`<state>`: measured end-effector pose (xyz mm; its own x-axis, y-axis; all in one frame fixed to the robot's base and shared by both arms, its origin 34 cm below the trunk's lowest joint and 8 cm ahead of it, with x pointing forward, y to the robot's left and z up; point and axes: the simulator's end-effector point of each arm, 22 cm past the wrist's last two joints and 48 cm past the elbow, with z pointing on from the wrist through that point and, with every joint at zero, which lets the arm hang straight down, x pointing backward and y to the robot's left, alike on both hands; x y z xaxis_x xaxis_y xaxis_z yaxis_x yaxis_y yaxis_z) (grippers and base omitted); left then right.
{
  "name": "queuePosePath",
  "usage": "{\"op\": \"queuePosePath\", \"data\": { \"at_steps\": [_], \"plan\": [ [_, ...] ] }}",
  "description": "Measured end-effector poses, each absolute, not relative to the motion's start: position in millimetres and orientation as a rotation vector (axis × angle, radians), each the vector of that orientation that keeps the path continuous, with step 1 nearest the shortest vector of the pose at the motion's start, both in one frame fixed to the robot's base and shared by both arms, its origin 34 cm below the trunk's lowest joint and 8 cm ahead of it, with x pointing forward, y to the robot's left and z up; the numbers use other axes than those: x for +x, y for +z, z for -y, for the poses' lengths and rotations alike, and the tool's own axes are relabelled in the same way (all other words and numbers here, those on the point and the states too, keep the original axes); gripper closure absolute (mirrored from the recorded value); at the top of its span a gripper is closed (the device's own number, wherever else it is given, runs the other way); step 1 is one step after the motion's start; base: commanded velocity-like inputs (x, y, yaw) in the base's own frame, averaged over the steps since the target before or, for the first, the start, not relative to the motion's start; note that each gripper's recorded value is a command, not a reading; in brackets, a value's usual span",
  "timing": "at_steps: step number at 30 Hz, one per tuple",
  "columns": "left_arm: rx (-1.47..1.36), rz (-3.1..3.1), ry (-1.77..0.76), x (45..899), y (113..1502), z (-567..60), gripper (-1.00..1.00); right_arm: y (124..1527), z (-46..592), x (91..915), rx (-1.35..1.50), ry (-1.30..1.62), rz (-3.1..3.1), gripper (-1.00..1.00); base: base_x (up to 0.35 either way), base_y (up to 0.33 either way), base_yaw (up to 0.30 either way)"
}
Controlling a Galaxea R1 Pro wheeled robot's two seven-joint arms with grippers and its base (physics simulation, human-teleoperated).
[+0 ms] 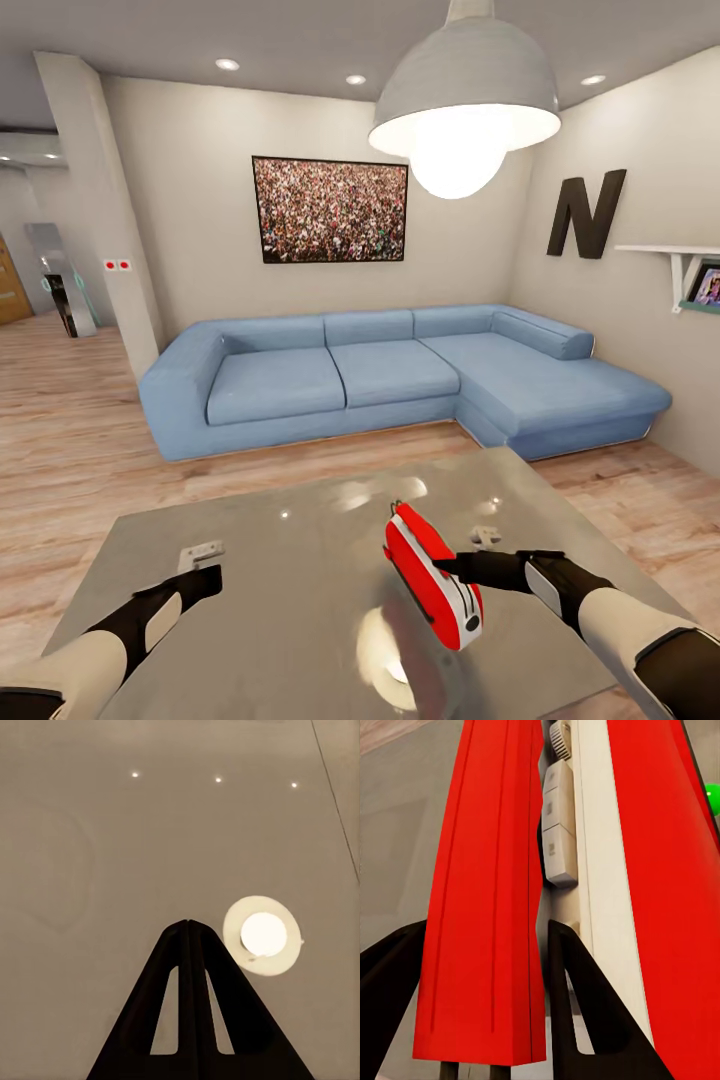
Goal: Turn on the radio receiver that's on the table in the living room.
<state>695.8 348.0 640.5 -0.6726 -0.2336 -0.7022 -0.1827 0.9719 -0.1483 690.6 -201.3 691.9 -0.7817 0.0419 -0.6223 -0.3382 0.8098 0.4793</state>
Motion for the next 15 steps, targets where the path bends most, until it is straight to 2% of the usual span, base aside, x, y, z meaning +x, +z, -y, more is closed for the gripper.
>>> {"op": "queuePosePath", "data": {
  "at_steps": [15],
  "plan": [
    [-0.291, -2.325, -0.079, 695.4, 640.6, -350.6, 1.00, 696.6, 193.6, 685.8, -0.225, 0.847, -2.338, 1.00, 0.000, 0.000, 0.000]
  ]
}}
